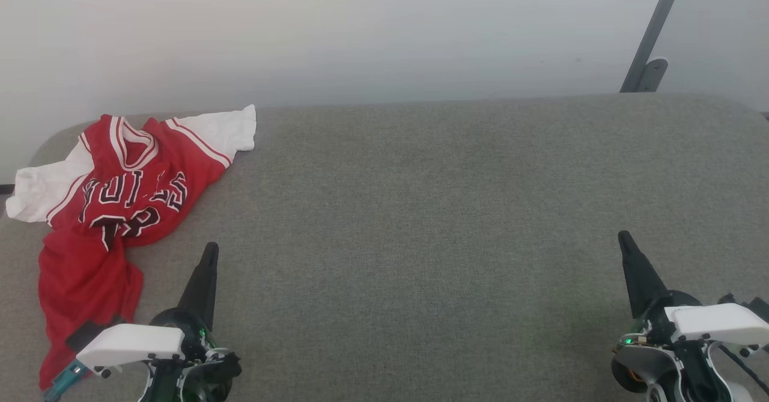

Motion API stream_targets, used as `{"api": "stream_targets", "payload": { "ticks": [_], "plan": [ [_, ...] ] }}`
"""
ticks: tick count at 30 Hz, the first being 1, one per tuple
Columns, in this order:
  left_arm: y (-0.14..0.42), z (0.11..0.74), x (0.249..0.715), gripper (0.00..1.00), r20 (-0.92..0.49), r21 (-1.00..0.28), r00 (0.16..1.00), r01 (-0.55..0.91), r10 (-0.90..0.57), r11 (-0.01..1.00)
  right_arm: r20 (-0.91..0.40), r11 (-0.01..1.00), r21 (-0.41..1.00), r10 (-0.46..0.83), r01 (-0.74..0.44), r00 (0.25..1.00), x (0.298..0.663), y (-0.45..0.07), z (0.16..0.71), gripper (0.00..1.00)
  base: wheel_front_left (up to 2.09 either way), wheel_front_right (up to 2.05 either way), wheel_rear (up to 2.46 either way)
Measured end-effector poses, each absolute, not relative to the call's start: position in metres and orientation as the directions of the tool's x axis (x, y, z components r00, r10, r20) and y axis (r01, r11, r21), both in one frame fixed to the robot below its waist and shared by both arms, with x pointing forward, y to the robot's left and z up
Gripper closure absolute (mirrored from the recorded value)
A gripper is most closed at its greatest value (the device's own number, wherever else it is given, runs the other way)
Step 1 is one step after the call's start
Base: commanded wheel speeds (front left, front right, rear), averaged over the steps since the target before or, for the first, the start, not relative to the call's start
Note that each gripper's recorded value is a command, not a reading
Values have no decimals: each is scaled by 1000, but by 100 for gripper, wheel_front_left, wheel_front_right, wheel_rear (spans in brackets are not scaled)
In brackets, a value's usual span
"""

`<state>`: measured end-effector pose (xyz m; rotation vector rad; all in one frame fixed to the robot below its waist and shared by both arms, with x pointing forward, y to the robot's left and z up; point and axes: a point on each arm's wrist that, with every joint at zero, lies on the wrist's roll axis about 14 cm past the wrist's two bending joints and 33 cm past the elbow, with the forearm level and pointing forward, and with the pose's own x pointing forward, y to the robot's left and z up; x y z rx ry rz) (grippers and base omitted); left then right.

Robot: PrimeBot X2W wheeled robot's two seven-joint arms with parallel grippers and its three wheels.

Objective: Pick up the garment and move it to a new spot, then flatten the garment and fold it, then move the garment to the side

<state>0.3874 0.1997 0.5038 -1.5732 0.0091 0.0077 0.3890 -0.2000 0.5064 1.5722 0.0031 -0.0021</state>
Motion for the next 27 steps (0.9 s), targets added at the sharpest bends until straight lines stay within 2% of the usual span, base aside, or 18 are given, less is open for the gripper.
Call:
{"api": "stream_targets", "payload": {
  "ticks": [27],
  "plan": [
    [200, 504, 387, 100, -11, -1000, 1000, -11, -1, -2, -4, -1, 1000, 1, 4, 1000, 389, -200, 506, 100, 0, 0, 0]
  ]
}}
